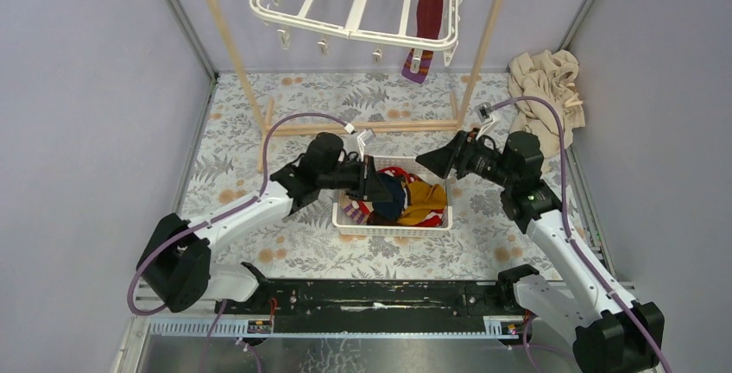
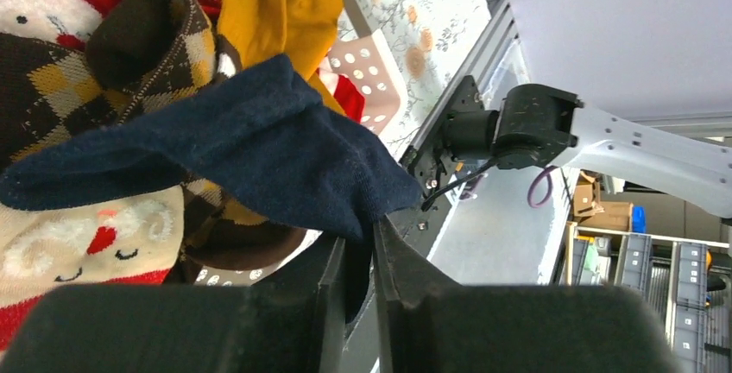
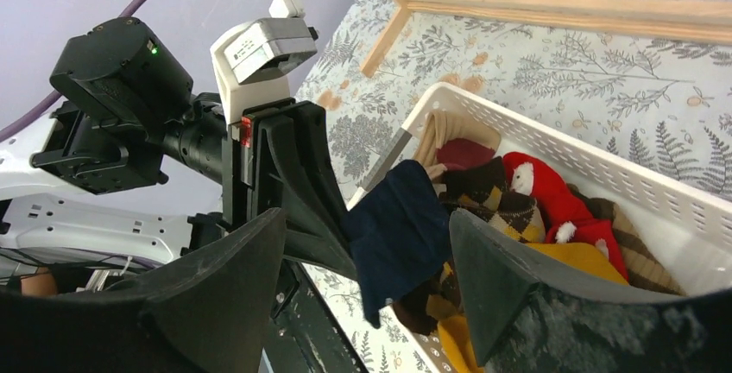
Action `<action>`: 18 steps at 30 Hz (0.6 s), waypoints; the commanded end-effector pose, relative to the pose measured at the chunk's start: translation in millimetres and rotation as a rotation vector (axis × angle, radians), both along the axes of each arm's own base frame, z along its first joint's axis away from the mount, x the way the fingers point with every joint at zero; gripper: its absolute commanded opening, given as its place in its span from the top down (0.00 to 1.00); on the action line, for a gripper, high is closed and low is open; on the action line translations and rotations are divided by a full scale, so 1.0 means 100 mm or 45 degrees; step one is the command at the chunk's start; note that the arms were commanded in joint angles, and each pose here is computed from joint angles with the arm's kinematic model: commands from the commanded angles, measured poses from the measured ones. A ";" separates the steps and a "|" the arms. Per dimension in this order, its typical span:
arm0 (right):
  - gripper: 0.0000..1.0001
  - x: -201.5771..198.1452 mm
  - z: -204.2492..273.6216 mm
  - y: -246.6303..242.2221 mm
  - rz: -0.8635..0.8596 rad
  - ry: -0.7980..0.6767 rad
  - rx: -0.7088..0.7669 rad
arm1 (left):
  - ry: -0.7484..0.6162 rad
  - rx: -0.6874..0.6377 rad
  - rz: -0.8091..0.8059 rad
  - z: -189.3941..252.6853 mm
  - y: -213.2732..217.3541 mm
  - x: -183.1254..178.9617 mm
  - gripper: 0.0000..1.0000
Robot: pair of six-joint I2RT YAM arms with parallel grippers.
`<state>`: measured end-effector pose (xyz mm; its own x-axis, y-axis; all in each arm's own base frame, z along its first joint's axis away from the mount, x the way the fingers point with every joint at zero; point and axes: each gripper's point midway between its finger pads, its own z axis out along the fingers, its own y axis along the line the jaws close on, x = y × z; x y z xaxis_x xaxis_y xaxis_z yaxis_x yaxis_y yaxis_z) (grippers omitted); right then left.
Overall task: Remove the socks clipped to the hanger
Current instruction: Place the sock in the bin.
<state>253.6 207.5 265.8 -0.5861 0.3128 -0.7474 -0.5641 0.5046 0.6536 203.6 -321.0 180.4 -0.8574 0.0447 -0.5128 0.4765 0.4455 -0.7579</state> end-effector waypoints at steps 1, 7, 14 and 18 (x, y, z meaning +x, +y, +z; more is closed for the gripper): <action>0.23 -0.03 0.00 0.00 0.006 -0.026 -0.013 | -0.057 0.048 0.011 -0.14 -0.09 0.07 0.77; 0.23 -0.06 -0.03 -0.02 0.001 -0.014 -0.024 | -0.038 0.083 -0.012 -0.31 -0.21 0.07 0.70; 0.23 -0.09 -0.12 -0.04 -0.005 0.010 -0.035 | -0.055 0.088 -0.037 -0.34 -0.34 0.11 0.62; 0.23 -0.12 -0.15 -0.05 -0.007 0.020 -0.038 | -0.086 0.077 -0.047 -0.24 -0.40 0.14 0.61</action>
<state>243.6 203.9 245.4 -0.6259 0.2939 -0.7224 -0.5281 0.5219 0.6699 202.0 -344.7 126.2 -0.8798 0.1318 -0.4567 0.4530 0.5238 -0.7214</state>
